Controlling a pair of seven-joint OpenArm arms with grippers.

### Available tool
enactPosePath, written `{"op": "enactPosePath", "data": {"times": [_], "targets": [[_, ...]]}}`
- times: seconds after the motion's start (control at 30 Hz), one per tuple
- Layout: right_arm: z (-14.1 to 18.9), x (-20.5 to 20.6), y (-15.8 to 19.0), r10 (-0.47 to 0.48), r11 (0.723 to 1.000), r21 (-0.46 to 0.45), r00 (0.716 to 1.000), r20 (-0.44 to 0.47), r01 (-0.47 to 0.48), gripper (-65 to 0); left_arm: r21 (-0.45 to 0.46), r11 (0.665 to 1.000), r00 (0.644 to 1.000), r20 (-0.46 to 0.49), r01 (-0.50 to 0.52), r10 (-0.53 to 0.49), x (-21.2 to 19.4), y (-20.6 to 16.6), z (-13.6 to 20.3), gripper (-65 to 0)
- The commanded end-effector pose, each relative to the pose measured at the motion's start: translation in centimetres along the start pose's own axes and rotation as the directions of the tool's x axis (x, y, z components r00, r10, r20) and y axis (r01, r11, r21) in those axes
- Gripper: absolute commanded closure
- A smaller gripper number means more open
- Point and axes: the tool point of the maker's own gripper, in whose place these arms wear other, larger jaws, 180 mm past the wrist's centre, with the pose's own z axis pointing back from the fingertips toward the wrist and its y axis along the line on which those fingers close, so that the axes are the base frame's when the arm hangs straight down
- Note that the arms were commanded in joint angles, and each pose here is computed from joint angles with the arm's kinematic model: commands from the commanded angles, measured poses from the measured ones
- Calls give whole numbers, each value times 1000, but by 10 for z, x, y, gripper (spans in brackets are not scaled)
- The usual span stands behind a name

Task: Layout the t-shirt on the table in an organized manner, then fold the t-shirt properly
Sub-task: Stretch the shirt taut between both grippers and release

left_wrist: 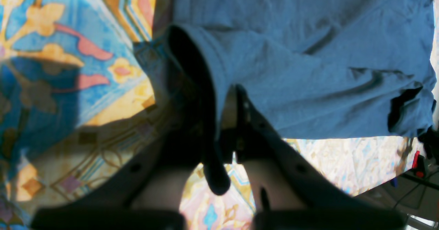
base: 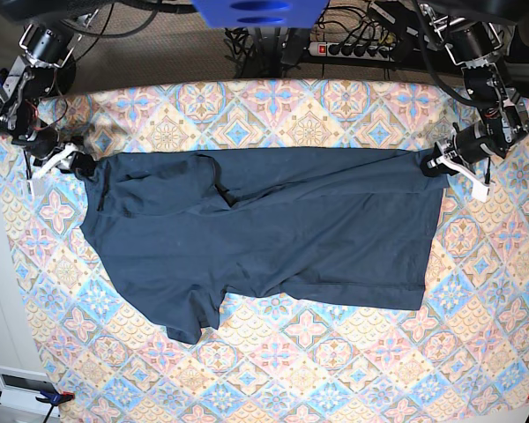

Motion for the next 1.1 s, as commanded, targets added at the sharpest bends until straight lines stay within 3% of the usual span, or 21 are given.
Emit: {"op": "enactPosePath", "data": {"times": [0.0, 0.27, 0.37, 0.47, 0.73, 1.07], "targets": [[8, 18, -5, 25, 1000, -12, 999, 38, -25, -307, -8, 1000, 999, 35, 22, -21, 13, -3, 6, 0], [6, 15, -2, 19, 1000, -5, 999, 31, -19, -293, -8, 1000, 999, 35, 22, -21, 13, -3, 6, 0], [2, 12, 2, 5, 1000, 6, 999, 35, -6, -193, -10, 1000, 999, 38, 23, -22, 15, -4, 6, 0], [1, 12, 3, 3, 1000, 8, 999, 35, -4, 0, -8, 1000, 999, 35, 23, -23, 14, -3, 6, 0], [9, 21, 8, 49, 999, -3, 997, 56, -49, -7, 35, 999, 999, 9, 39, -39, 9, 12, 17, 0], [28, -14, 8, 103, 994, -36, 995, -17, -104, -7, 98, 978, 983, -23, 186, -185, -6, 10, 51, 0]]}}
